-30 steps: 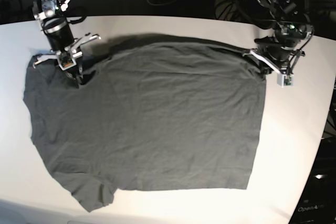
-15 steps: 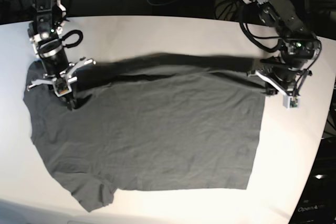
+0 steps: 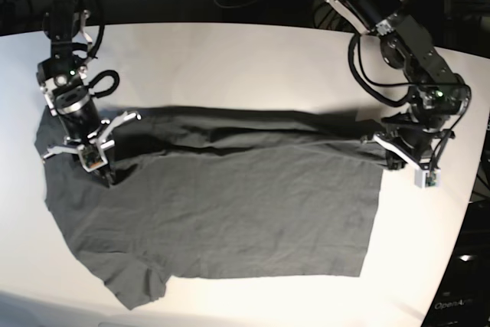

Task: Fold the T-shirt properly
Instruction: 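Lift the shoulder edge and fold it over toward the hem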

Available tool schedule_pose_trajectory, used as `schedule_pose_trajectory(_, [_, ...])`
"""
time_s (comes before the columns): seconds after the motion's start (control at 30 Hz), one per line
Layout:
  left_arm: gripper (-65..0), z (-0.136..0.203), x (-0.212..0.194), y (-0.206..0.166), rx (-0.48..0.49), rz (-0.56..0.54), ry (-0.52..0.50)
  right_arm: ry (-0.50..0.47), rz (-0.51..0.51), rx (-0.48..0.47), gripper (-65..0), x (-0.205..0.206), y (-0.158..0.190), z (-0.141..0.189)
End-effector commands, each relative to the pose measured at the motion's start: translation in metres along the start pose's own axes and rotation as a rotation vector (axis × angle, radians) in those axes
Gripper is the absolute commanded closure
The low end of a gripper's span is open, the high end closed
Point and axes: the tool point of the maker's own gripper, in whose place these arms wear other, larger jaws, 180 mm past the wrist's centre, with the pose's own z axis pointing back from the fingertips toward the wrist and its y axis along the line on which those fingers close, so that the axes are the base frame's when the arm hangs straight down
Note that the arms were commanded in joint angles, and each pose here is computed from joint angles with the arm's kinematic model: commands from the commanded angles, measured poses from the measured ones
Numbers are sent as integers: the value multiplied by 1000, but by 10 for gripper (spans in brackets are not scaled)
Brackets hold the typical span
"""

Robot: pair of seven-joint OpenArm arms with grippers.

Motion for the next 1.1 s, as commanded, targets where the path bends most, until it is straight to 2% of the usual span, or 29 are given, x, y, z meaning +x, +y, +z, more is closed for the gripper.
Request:
schedule_pose_trajectory(0.0, [-29, -1, 21, 0, -7, -4, -60, -52, 8, -27, -4, 16, -13, -6])
schedule_pose_trajectory(0.4, [-28, -4, 64, 2, -6, -12, -142, -21, -26, -11, -4, 5, -25, -38])
schedule_pose_trajectory(0.63, [-28, -23, 48, 0, -19, -5, -74, -7, -42, -20, -4, 1, -34, -52])
schedule_pose_trajectory(1.07, [-28, -22, 61, 7, -10, -13, -140, -5, -43, -37, -4, 10, -46, -64])
